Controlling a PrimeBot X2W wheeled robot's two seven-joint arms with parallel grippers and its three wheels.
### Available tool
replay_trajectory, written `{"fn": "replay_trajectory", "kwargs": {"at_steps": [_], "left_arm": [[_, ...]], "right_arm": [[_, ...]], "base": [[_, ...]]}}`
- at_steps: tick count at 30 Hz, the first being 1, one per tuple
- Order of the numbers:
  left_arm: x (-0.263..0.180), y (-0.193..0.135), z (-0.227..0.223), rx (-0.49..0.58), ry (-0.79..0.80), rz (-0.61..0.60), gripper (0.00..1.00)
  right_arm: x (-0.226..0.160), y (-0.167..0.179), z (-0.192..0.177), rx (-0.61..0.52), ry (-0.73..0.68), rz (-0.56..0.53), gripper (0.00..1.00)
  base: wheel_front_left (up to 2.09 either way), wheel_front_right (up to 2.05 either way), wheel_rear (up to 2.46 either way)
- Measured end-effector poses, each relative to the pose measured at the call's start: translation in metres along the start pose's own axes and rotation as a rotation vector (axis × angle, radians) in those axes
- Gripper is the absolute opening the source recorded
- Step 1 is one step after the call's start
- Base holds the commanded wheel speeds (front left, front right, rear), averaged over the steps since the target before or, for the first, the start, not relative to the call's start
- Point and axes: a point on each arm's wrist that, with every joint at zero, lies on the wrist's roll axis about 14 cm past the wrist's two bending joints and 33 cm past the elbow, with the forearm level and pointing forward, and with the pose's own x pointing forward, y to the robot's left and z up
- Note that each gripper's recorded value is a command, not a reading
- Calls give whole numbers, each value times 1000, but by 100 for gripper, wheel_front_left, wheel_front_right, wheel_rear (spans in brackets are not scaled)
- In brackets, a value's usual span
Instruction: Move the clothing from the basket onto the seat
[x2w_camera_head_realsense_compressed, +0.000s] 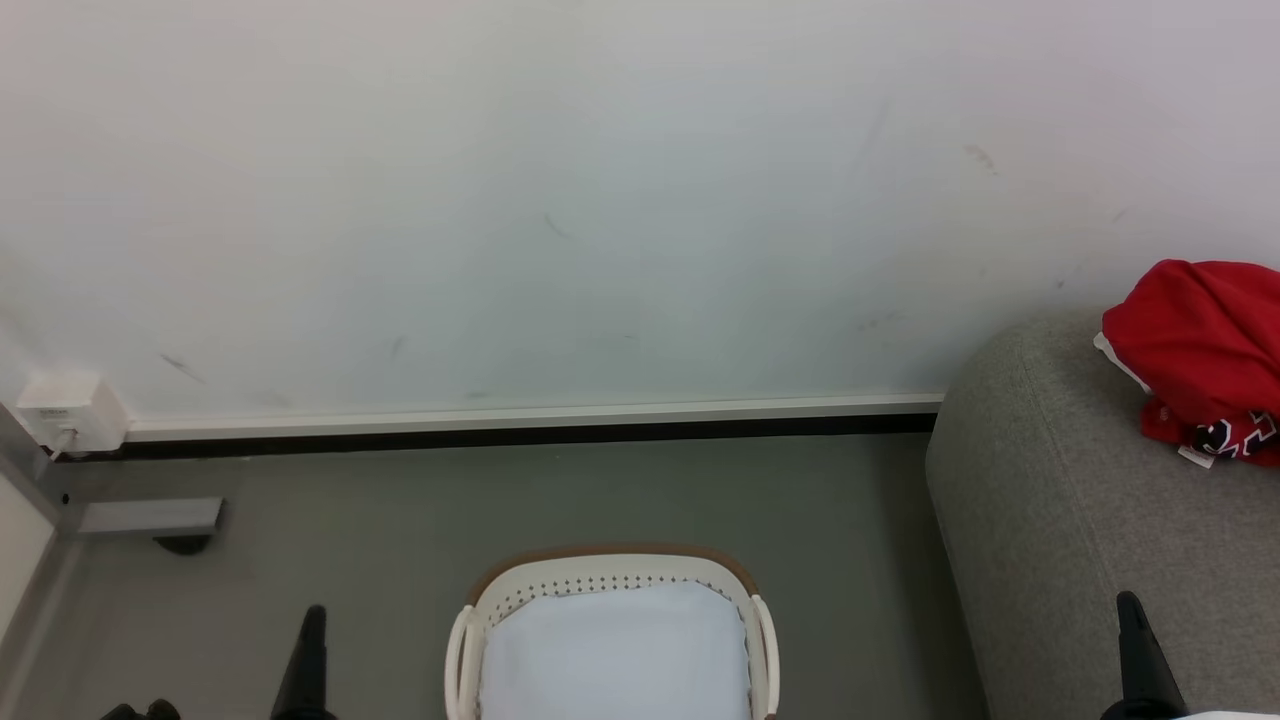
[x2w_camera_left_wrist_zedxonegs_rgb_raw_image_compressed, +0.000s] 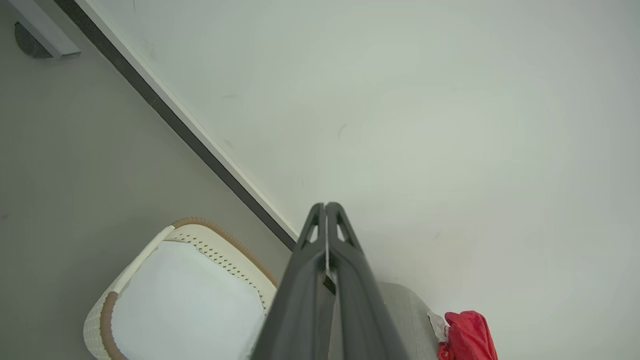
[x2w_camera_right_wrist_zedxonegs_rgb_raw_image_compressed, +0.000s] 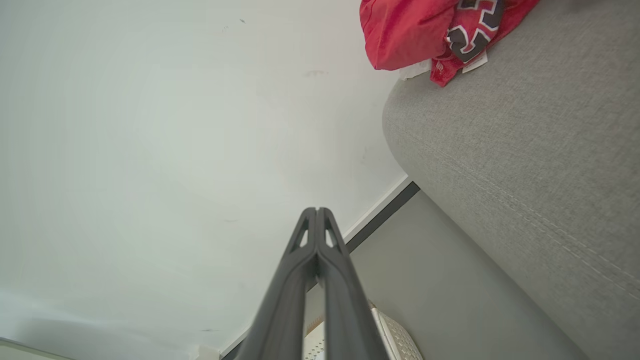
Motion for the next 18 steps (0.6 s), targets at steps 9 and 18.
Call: {"fn": "replay_trajectory", "kwargs": {"at_steps": [9, 18], "left_arm": [[4, -5, 2, -98, 2, -11, 0], [7, -8, 4, -190, 4, -21, 0]], "right_arm": [[2, 1, 2, 97, 2, 1, 0], [6, 4, 5, 189, 1, 11, 0]], "base": [[0, 0, 0], [0, 0, 0]]}}
